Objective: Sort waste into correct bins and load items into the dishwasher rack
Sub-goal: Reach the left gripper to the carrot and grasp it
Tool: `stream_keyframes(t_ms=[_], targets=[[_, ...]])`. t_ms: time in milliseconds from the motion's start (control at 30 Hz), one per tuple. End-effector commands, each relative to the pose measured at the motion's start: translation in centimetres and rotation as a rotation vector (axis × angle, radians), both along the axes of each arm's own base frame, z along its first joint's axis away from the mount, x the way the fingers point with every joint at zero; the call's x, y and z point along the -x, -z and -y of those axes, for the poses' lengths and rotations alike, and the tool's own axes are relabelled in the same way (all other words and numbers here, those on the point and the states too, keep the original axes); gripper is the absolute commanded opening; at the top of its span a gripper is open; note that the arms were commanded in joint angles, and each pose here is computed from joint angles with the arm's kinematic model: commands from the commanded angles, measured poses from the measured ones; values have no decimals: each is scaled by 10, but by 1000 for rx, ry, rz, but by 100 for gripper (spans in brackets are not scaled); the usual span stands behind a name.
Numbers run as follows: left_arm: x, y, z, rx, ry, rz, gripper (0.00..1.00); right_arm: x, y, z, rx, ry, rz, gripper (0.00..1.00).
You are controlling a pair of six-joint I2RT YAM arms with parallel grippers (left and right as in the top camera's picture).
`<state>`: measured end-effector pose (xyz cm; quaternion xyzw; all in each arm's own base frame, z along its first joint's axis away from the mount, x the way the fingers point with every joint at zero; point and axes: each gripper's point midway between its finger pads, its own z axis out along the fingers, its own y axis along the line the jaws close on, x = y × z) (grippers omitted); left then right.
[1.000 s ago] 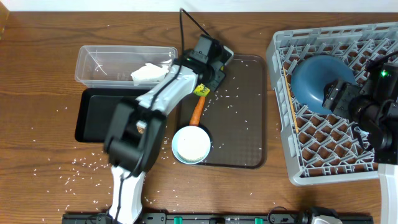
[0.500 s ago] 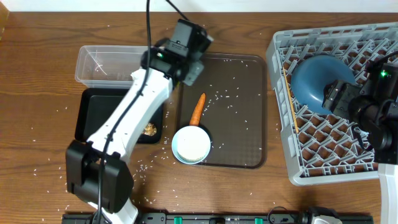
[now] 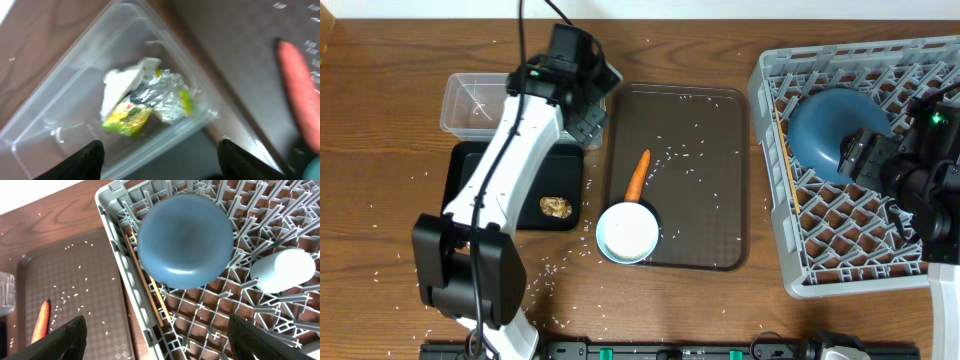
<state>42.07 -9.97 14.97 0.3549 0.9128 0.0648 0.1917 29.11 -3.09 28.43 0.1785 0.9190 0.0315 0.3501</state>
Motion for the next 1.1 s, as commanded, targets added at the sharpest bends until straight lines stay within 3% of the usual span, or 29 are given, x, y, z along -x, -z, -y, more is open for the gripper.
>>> stream_keyframes(t_ms=[0,100,300,467,633,933,1067], targets=[[23,-39,31,160,-37,32,74,1,0,3,10,1,-6,83],[56,-48,73,311,7,-59,72,1,0,3,10,1,-6,83],[85,9,117,313,-21,-192,68,3,2,2,6,-1,-16,83],[83,66,118,219,-129,-195,66,5,4,2,5,-2,-29,84],[69,94,102,123,-241,-147,64,6,4,2,5,-2,-31,84],[68,137,103,80,-247,-204,59,6,4,2,17,-15,-33,84],[65,144,105,80,-243,-202,48,6,4,2,17,-15,-32,84]])
